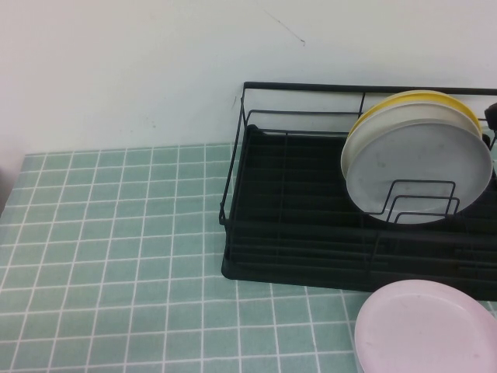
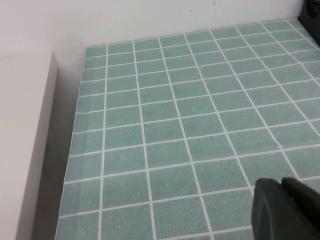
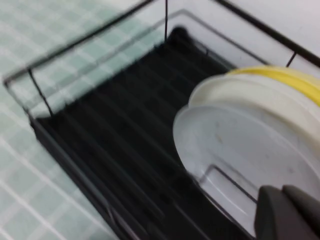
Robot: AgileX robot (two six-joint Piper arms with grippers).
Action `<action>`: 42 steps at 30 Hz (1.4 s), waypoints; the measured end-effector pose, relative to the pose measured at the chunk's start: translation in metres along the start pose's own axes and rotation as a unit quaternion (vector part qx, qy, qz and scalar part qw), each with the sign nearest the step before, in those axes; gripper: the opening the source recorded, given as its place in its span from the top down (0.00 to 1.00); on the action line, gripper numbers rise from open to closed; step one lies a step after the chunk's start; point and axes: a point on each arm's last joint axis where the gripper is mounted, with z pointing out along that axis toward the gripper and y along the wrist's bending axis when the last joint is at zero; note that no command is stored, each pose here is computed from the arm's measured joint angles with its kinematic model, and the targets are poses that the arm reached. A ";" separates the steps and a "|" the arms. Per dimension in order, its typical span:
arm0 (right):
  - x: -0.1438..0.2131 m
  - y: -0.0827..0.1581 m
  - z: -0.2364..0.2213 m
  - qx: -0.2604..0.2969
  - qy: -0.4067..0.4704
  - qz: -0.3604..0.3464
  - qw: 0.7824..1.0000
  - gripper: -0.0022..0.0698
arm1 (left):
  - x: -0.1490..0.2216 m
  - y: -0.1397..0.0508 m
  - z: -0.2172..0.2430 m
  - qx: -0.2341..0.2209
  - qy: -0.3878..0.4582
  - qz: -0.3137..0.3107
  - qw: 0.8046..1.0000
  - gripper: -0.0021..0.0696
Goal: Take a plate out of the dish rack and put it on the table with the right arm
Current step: Grasp the plate from the shelf
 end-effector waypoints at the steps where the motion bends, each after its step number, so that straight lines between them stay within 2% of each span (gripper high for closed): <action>1: -0.001 -0.001 0.000 -0.001 0.008 -0.014 1.000 0.97 | 0.000 0.000 0.000 0.000 0.000 0.000 1.000 0.98; 6: 0.004 -0.009 0.012 -0.017 0.057 -0.068 0.996 0.86 | 0.000 0.000 0.000 0.000 0.000 0.000 1.000 0.98; 11: 0.015 -0.019 0.037 -0.046 0.079 -0.109 0.990 0.60 | 0.000 0.000 0.000 0.000 0.000 0.001 1.000 0.98; 14: 0.020 -0.023 0.049 -0.062 0.084 -0.149 0.983 0.54 | 0.000 0.000 0.000 0.000 0.000 0.001 1.000 0.98; 18: 0.021 -0.026 0.054 -0.060 0.080 -0.190 0.977 0.52 | 0.000 0.000 0.000 0.000 0.000 0.001 1.000 0.98; 28: 0.013 -0.037 0.059 -0.016 0.046 -0.248 0.968 0.52 | 0.000 0.000 0.000 0.000 0.000 0.001 1.000 0.98; 42: 0.018 -0.052 0.085 -0.002 0.048 -0.252 0.967 0.52 | 0.000 0.000 0.000 0.000 0.000 0.001 1.000 0.98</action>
